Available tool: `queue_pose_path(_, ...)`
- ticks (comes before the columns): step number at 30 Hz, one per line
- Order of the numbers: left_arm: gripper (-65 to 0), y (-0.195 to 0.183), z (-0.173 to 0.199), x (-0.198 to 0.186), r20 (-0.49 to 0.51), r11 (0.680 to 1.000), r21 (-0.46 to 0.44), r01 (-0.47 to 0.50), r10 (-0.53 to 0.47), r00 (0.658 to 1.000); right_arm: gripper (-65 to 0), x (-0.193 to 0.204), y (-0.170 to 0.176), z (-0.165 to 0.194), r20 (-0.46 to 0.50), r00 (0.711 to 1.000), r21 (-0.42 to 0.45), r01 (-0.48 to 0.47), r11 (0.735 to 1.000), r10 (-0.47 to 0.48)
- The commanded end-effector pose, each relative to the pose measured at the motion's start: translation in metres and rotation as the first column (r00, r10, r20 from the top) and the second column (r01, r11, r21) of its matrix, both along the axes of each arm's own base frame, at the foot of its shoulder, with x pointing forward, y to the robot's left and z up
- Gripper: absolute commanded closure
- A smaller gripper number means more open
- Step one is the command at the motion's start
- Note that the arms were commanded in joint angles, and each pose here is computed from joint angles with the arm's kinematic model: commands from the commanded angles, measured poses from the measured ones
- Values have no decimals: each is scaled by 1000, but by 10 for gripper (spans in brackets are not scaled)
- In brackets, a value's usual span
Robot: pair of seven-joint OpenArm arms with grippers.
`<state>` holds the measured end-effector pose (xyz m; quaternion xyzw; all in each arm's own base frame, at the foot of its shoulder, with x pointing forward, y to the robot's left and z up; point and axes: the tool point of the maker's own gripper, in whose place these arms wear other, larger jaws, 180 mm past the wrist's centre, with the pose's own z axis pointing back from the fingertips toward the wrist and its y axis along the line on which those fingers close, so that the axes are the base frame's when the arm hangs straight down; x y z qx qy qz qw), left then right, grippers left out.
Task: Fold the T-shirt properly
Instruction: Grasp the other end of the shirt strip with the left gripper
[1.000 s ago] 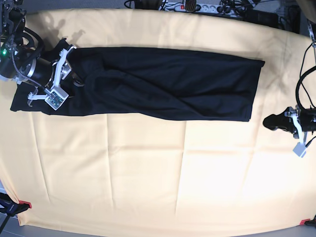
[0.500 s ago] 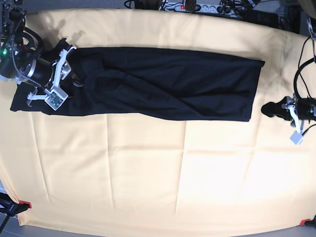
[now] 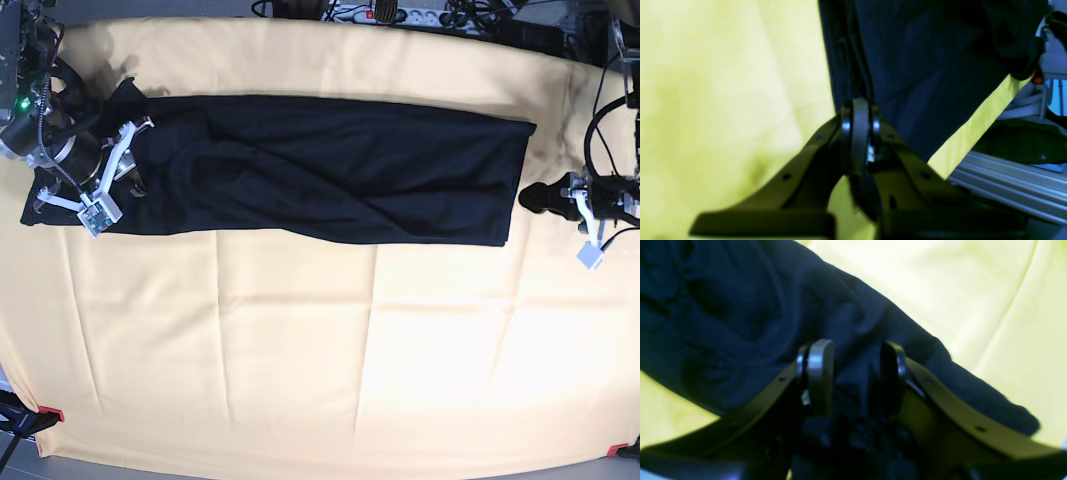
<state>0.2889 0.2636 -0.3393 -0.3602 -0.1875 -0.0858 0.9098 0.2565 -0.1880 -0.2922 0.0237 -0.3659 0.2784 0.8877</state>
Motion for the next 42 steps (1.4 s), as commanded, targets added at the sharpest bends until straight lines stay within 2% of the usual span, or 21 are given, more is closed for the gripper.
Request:
queue_pose_path(1, 0, 1, 13, 9, 39, 1000, -13, -4, 5, 999, -261, 6, 1, 10, 43, 999, 13, -1, 1000, 0)
queue_pose_path(6, 0, -23, -1, 9, 26, 999, -48, 15, -14, 1000, -261, 5, 11, 7, 44, 999, 60, 11, 998, -14)
queue_pose_path(7, -59, -26, -3, 9, 26, 998, -53, 18, -16, 1000, -261, 5, 11, 7, 44, 999, 61, 13, 998, -15)
queue_pose_path(10, -313, -27, -2, 9, 43, 998, -49, 35, -33, 999, -261, 5, 11, 7, 44, 999, 57, 9, 998, -11)
queue_pose_path(11, -374, -24, -1, 9, 42, 999, -42, 33, -31, 999, -261, 5, 12, 7, 44, 999, 56, 5, 998, -7)
queue_pose_path(12, -407, -20, 0, 8, 42, 999, -32, 31, -29, 999, -261, 5, 12, 7, 45, 999, 56, 2, 998, -5)
queue_pose_path(20, -412, 21, 16, 7, 45, 997, 72, 8, -11, 999, -261, 6, 13, 8, 52, 999, 59, -3, 998, 0)
queue_pose_path(24, -412, 26, 13, 3, 30, 995, 99, 9, -12, 999, -261, 6, 13, 8, 52, 999, 60, -3, 998, 0)
queue_pose_path(33, -412, 4, -15, -14, -28, 998, 57, 28, -27, 999, -261, 6, 13, 9, 55, 998, 61, -3, 998, 0)
queue_pose_path(39, -412, -1, -18, -15, -42, 999, 39, 18, -17, 999, -261, 6, 14, 9, 58, 998, 62, -4, 998, 0)
queue_pose_path(42, -412, -5, -13, -13, -28, 1000, 3, 12, -12, 1000, -261, 6, 13, 9, 58, 998, 62, -4, 998, 0)
